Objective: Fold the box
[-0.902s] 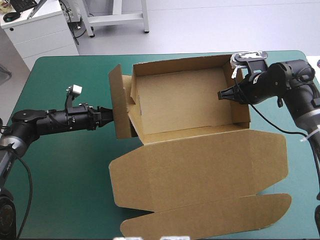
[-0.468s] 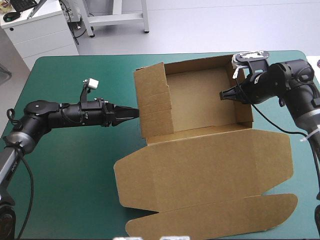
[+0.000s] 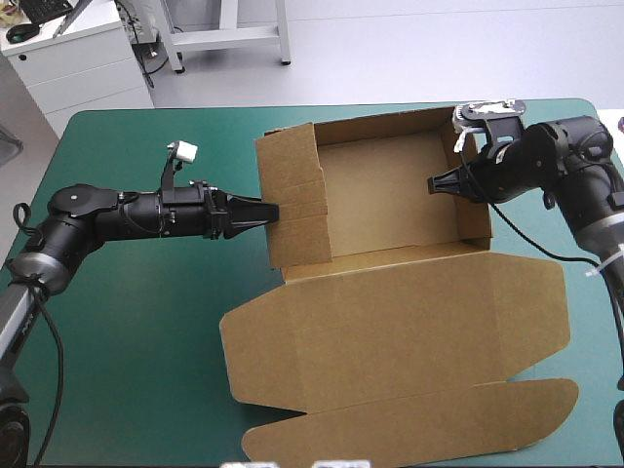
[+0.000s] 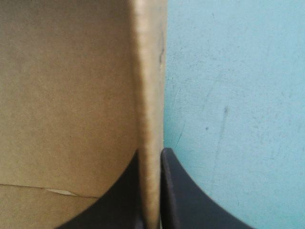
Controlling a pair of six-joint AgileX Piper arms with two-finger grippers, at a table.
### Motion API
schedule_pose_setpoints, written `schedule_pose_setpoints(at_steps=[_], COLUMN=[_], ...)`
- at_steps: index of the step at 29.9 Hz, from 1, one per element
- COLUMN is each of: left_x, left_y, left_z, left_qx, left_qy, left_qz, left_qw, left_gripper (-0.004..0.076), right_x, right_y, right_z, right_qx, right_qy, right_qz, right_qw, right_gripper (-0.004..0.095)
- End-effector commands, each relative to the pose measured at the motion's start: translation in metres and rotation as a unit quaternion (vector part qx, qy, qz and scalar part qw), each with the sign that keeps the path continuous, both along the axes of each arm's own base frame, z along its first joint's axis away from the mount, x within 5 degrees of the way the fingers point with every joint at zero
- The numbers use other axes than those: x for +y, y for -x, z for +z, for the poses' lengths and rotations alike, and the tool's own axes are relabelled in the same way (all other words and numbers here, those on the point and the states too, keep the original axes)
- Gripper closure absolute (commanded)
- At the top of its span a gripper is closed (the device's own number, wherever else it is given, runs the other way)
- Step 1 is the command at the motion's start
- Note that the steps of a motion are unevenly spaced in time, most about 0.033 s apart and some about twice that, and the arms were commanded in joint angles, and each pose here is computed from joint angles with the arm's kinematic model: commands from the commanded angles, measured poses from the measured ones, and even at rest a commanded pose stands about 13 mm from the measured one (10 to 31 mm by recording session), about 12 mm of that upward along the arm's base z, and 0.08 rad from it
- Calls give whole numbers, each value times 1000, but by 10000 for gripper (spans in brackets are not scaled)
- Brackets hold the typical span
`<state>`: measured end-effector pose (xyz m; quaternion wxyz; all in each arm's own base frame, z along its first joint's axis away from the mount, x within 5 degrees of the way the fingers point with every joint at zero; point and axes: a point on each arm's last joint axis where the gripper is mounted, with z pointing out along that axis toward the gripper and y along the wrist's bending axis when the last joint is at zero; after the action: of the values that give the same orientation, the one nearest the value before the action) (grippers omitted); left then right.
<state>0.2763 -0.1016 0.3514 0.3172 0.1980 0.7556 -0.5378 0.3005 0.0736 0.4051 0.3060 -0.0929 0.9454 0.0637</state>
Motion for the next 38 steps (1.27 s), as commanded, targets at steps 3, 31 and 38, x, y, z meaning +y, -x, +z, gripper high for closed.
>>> schedule_pose_setpoints(at_steps=[3,31,38], left_x=[-4,-41,-53], left_y=[12,30,33], left_z=[30,56,61], left_qx=[-25,-7,-39], left_qy=[52,-199,-185], left_qz=[-8,282,288], left_qw=[998,939,939], left_gripper=[248,248,418], right_x=[-2,44,43], right_y=[12,36,36], right_z=[29,50,50], right_qx=[-64,-136,-133], right_qy=[-38,-65,-63], right_qz=[-9,0,-1], right_qw=[997,989,989], right_gripper=[913,906,906])
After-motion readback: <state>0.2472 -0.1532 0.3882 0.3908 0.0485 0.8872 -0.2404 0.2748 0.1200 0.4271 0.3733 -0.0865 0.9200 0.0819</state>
